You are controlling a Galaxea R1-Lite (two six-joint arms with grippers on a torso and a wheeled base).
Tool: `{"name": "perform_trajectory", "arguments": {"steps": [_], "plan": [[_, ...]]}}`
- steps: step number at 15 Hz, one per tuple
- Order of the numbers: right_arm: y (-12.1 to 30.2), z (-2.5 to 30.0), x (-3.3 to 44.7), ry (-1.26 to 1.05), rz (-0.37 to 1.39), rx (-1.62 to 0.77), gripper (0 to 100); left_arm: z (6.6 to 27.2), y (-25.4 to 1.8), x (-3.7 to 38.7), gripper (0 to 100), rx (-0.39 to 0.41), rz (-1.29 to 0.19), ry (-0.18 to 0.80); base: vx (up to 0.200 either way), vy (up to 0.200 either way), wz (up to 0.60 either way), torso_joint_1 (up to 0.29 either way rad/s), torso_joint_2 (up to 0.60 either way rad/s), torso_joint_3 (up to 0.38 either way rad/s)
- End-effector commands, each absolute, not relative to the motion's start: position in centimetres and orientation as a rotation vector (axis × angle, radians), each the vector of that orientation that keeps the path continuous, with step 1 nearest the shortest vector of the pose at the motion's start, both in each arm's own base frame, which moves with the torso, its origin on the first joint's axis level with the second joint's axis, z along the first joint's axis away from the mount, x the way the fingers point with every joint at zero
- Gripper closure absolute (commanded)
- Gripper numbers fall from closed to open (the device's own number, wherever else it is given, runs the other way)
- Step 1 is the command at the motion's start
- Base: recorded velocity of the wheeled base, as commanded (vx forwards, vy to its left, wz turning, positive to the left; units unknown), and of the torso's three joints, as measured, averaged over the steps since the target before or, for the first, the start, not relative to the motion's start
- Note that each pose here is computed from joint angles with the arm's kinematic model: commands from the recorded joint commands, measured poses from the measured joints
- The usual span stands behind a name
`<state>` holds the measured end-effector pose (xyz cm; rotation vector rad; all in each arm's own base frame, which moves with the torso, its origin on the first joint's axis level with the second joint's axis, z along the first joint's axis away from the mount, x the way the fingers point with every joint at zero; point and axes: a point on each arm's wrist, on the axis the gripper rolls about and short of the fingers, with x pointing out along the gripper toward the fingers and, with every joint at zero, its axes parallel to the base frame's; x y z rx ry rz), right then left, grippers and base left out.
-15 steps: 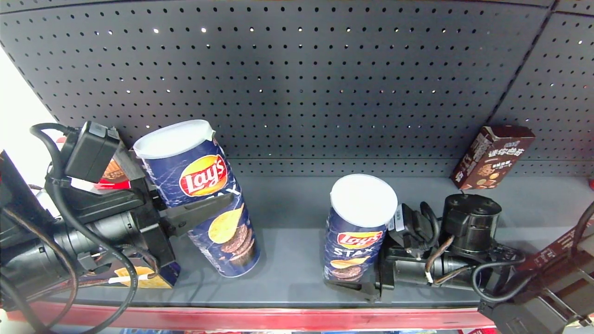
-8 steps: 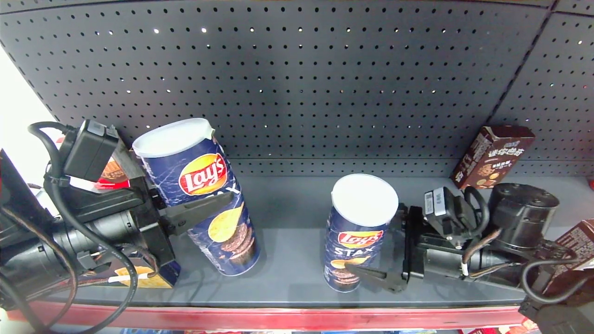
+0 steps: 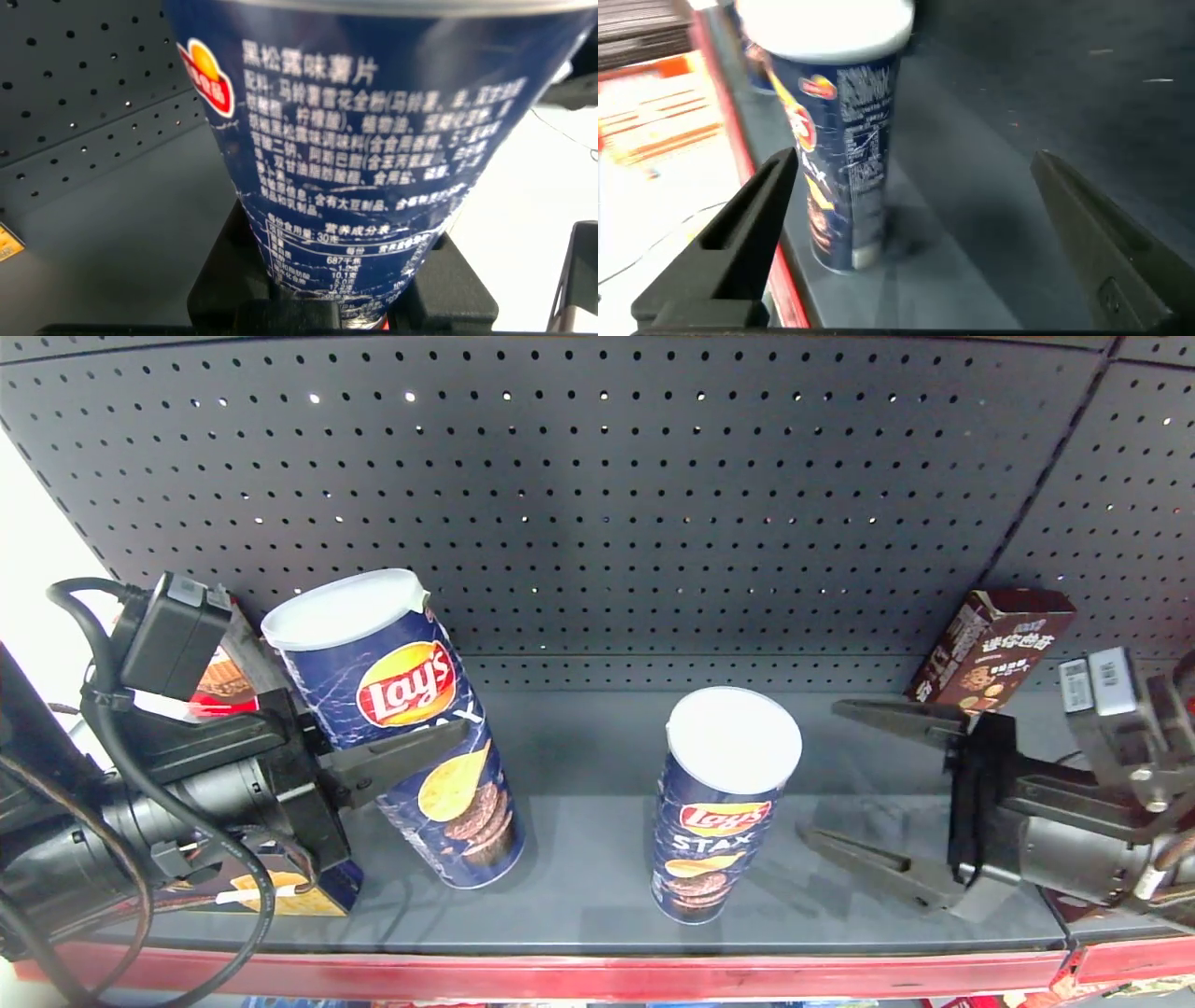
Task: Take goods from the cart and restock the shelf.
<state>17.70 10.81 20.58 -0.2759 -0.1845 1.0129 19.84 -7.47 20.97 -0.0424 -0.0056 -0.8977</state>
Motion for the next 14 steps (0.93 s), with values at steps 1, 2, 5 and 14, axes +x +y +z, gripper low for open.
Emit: {"name": "perform_trajectory", "arguments": {"steps": [1, 2, 5, 14], "plan": [[8.2, 23.6, 13.5, -0.287, 0.898, -0.277, 0, 21.0, -7.5, 19.8, 100, -0.043, -0.898, -0.007, 0.0, 0.0, 0.0, 0.0, 0.0, 0.0], [6.9, 24.4, 11.6, -0.292, 0.815, -0.274, 0, 21.1, -7.4, 19.8, 100, -0.042, -0.896, -0.01, 0.0, 0.0, 0.0, 0.0, 0.0, 0.0], [3.5, 24.3, 6.1, -0.264, 0.604, -0.264, 0, 21.3, -7.5, 19.8, 100, -0.04, -0.901, -0.019, 0.0, 0.0, 0.0, 0.0, 0.0, 0.0], [-1.8, 8.9, -2.6, 0.006, 0.203, -0.197, 0, 21.3, -8.2, 19.5, 100, -0.039, -0.936, -0.017, 0.0, 0.0, 0.0, 0.0, 0.0, 0.0]]}}
